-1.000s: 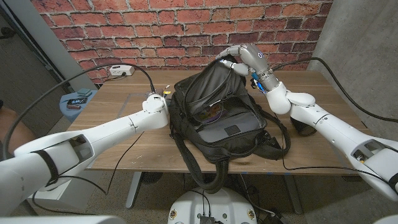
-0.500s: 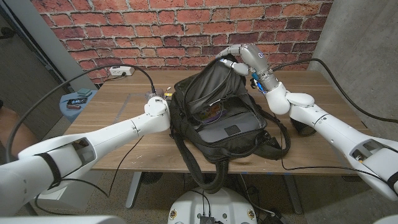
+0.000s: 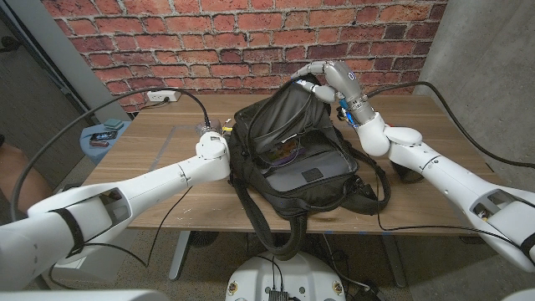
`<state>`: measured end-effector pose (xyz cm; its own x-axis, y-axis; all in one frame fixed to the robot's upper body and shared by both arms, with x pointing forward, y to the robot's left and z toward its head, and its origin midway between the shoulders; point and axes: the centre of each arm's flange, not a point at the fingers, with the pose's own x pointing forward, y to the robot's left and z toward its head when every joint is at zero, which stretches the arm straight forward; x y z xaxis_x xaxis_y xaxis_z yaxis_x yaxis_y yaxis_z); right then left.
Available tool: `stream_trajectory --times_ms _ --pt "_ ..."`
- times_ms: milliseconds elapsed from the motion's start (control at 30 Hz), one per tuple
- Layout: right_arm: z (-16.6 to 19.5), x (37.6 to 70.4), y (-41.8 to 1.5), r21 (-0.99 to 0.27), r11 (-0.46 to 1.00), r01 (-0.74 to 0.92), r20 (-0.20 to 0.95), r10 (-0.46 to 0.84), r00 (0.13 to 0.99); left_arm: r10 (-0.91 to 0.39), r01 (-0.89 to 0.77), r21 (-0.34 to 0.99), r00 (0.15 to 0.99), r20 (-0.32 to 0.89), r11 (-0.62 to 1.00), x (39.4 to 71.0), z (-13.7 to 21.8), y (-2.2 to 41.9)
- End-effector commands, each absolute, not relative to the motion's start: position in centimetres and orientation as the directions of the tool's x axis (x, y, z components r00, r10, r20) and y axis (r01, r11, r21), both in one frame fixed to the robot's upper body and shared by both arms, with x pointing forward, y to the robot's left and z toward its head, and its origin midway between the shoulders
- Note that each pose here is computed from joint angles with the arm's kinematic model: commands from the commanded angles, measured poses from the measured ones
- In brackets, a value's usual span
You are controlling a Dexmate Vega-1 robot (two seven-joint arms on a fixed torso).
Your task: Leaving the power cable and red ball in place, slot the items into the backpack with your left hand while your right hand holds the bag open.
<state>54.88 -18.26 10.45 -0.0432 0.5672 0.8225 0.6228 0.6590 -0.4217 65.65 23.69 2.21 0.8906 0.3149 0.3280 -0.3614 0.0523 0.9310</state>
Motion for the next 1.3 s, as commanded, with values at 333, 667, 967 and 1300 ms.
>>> stream_trajectory --times_ms 333,667,967,1300 --pt "10.6 54.8 -17.9 -0.418 0.666 0.618 0.825 0.563 -0.048 0.312 -0.384 0.921 0.885 0.345 0.068 64.1 3.1 23.9" --pt "10.6 54.8 -17.8 -0.416 0.668 0.618 0.827 0.56 -0.049 0.336 -0.341 0.938 0.892 0.302 0.064 63.6 2.4 24.1" --pt "10.5 54.8 -17.9 -0.413 0.674 0.613 0.829 0.557 -0.053 0.358 -0.367 0.93 0.872 0.333 0.03 62.8 1.5 23.3" --pt "10.3 54.8 -18.3 -0.406 0.684 0.606 0.837 0.545 -0.054 0.365 -0.417 0.908 0.84 0.402 -0.039 62.4 1.1 22.1"
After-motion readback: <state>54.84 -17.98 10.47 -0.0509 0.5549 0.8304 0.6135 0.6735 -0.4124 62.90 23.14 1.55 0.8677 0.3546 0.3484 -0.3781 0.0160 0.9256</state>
